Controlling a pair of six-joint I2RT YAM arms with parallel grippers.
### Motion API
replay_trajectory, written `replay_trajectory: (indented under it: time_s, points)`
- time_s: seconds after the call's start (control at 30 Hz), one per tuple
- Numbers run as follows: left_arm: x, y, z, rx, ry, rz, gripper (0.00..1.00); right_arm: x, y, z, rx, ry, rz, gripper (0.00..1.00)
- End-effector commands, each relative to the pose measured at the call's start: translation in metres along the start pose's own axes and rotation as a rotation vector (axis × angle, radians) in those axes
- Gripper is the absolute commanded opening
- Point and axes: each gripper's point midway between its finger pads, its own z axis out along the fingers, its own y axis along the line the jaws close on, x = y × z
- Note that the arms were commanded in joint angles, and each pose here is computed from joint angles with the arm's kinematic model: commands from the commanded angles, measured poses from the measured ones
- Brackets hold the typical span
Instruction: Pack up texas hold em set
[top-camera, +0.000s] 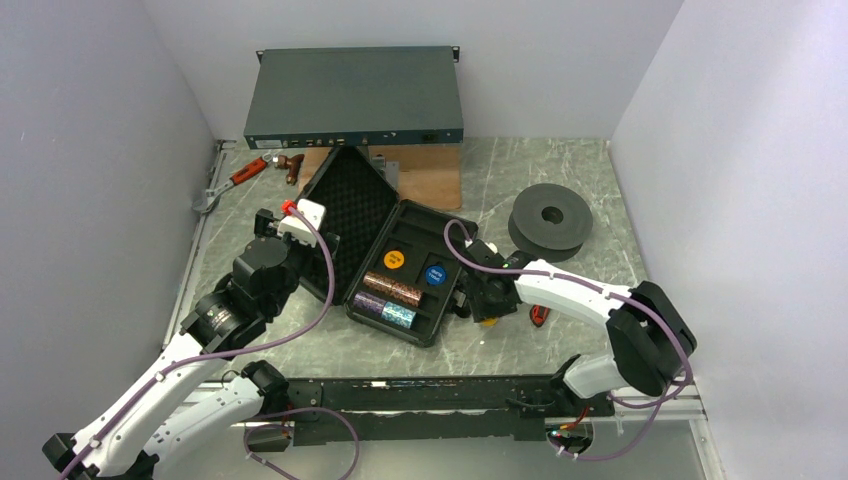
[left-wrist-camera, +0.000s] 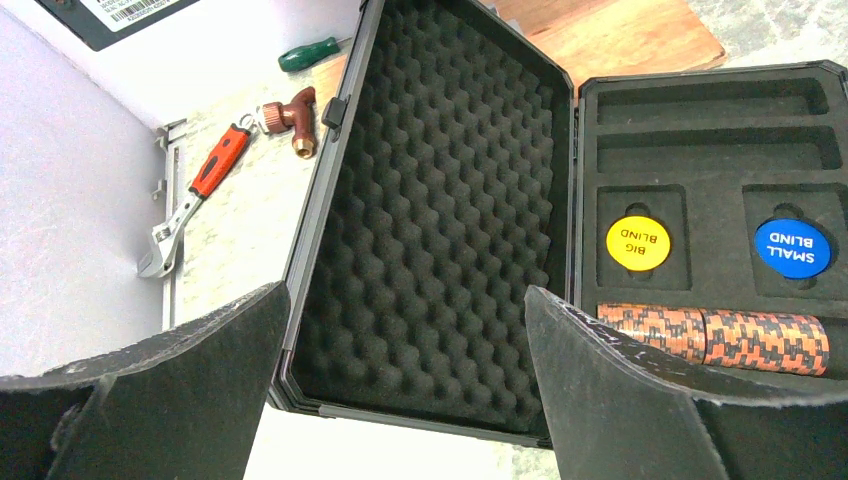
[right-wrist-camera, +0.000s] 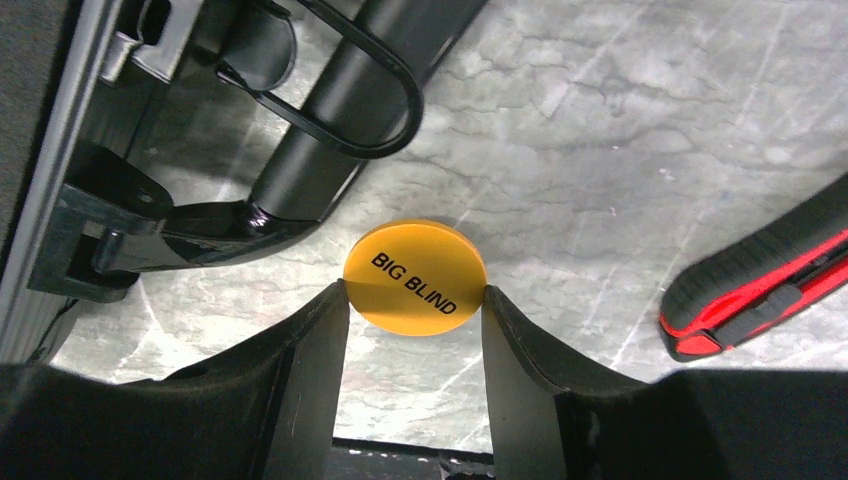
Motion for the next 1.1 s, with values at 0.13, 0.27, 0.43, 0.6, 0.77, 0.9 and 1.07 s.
replay_trajectory:
  time_s: [0.13,0.27,0.43,0.6,0.77,0.9,1.07]
  points:
    - [-0.011,0.002,-0.004,0.005,-0.036,-0.015,0.93,-0.027,-0.006,-0.030,0.027,-0.096,-0.021,0.36]
    - [-0.011,0.002,-0.004,0.007,-0.036,-0.015,0.93,-0.038,-0.001,-0.039,0.003,-0.120,-0.028,0.35]
    - [-0.011,0.003,-0.004,0.004,-0.037,-0.016,0.93,-0.054,0.008,-0.050,-0.030,-0.151,-0.044,0.35]
    - [-0.011,0.003,-0.005,0.004,-0.037,-0.016,0.93,-0.071,0.015,-0.058,-0.044,-0.182,-0.064,0.35]
    - [-0.011,0.003,-0.005,0.004,-0.037,-0.016,0.93,-0.087,0.029,-0.059,-0.085,-0.199,-0.075,0.35]
    - [-0.011,0.003,-0.005,0.004,-0.038,-0.016,0.93,-0.105,0.045,-0.061,-0.127,-0.219,-0.089,0.35]
    - [-0.011,0.003,-0.005,0.000,-0.040,-0.016,0.93,-0.121,0.061,-0.059,-0.148,-0.228,-0.110,0.35]
